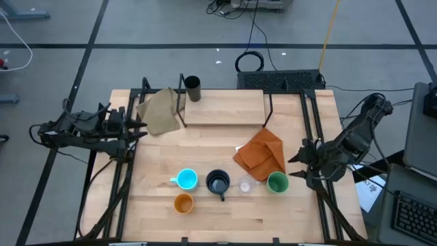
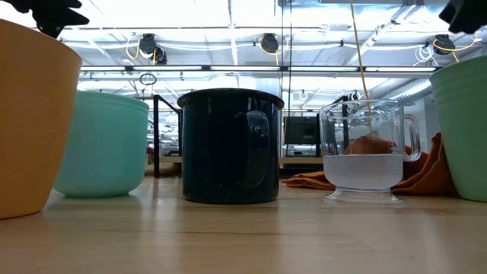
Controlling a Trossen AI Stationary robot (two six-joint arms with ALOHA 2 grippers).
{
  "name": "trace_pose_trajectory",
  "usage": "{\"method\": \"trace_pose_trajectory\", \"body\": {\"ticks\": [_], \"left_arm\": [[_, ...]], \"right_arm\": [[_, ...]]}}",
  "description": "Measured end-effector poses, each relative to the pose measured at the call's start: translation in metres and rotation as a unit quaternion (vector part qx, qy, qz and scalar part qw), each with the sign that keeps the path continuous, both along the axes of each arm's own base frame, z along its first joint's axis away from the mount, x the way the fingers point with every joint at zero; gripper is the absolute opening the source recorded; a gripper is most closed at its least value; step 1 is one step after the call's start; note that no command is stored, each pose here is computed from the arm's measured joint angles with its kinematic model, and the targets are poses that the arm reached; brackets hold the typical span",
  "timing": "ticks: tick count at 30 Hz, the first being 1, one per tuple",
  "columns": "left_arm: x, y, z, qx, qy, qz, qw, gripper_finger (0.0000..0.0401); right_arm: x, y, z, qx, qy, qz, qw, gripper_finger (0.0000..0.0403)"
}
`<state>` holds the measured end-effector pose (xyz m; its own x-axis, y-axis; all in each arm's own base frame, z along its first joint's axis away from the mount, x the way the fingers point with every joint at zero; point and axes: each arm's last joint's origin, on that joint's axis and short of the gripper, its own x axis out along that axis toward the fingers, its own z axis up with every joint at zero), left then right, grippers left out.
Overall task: Stack small to large cups/mugs on shelf
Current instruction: Put the green cup on the shelf
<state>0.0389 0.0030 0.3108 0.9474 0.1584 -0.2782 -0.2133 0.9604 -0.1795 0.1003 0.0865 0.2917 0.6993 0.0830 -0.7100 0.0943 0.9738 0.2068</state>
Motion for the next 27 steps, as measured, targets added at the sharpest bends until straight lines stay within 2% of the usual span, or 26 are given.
{"method": "trace_pose_trajectory", "body": {"ticks": [8, 14, 21, 27], "left_arm": [[0.0, 0.0, 0.001, 0.003, -0.003, -0.001, 1.0, 0.0177], [0.0, 0.0, 0.001, 0.012, -0.002, -0.003, 1.0, 0.0177], [0.0, 0.0, 0.001, 0.015, -0.001, -0.004, 1.0, 0.0177], [0.0, 0.0, 0.001, 0.015, -0.001, -0.004, 1.0, 0.0177]], "right_arm": [[-0.001, -0.003, -0.007, 0.039, -0.011, -0.016, 0.999, 0.0235], [0.009, 0.004, -0.021, 0.055, -0.038, 0.011, 0.998, 0.0235], [0.016, -0.003, -0.034, 0.036, -0.013, -0.002, 0.999, 0.0235], [0.026, -0.008, -0.043, 0.05, 0.03, 0.0, 0.998, 0.0235]]}}
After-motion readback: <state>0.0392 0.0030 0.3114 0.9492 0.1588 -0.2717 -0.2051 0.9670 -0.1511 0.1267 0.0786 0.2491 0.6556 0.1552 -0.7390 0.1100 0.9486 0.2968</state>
